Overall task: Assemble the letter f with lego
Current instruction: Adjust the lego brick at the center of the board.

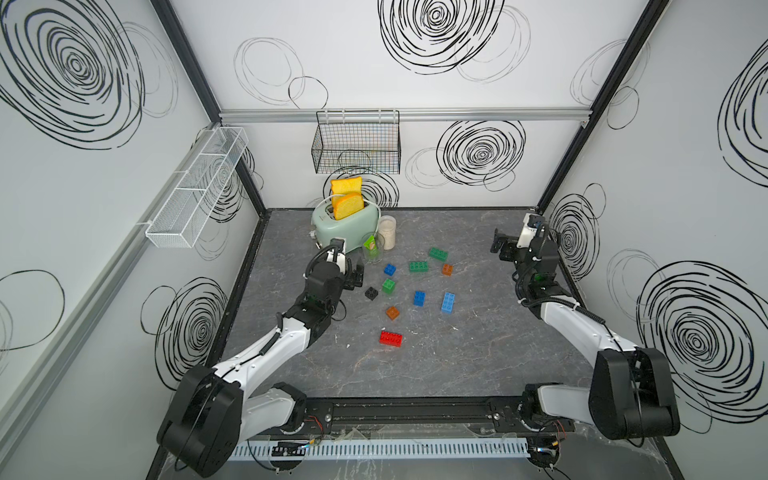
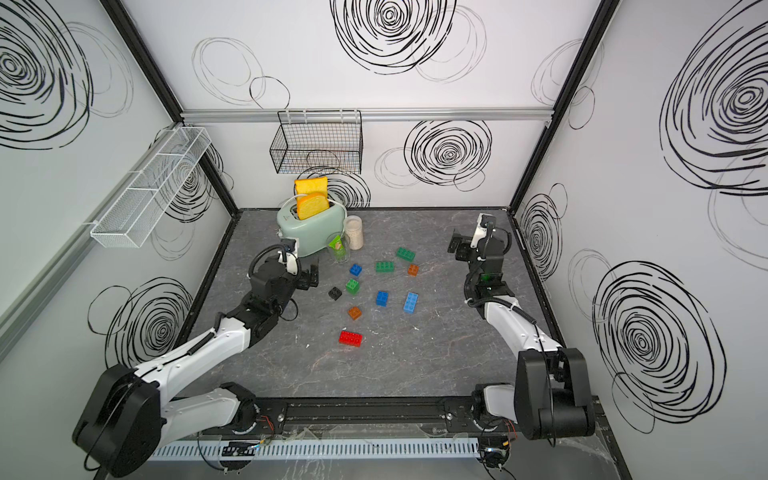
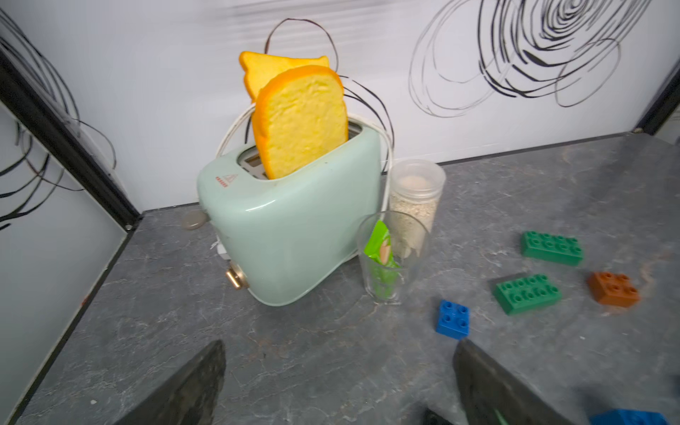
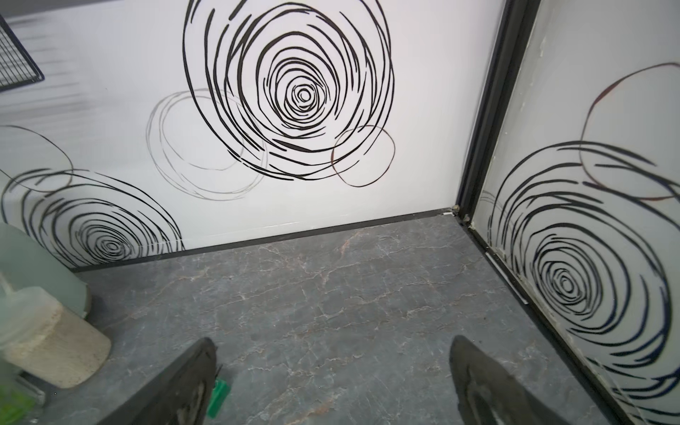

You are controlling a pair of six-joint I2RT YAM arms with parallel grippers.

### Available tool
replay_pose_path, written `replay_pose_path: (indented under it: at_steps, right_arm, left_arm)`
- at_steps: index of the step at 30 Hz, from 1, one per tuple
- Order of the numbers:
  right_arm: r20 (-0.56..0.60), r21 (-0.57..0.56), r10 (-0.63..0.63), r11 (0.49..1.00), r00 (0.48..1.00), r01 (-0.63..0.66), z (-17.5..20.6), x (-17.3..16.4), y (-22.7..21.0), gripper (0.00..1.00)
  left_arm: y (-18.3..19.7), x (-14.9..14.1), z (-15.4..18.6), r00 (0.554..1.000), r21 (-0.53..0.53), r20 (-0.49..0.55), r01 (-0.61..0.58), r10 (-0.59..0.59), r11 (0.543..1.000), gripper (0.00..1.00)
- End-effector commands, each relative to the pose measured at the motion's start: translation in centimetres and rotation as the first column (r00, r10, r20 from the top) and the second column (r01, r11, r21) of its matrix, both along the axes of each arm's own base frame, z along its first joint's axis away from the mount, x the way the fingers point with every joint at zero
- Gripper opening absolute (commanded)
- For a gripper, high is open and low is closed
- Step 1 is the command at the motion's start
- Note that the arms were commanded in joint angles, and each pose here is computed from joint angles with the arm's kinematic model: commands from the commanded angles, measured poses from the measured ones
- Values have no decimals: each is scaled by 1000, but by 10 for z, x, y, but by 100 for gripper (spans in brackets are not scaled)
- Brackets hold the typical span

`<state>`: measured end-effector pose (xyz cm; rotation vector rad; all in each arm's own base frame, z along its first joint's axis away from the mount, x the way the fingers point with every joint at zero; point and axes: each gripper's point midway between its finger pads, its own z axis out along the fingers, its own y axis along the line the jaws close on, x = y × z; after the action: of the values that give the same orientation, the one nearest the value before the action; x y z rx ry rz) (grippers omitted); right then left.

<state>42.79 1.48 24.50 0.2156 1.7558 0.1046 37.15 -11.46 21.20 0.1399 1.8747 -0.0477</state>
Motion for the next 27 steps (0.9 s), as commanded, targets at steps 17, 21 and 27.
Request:
replay_pose_path:
  at_steps: [17, 21, 27]
  right_arm:
    - [-560, 366, 383, 910, 734, -196, -124, -33, 116, 99]
    - [-601, 415, 451, 882, 660, -225, -151, -56, 137, 99]
    - [-643, 432, 493, 865, 586, -254, -176, -69, 145, 99]
  left_arm:
    - [-162, -88, -27, 658, -546, -499, 267, -564, 794, 99]
    - [-202, -84, -19, 560, -711, -476, 209, -679, 671, 98]
    - [-228, -70, -35, 498, -838, -509, -103, -702, 535, 98]
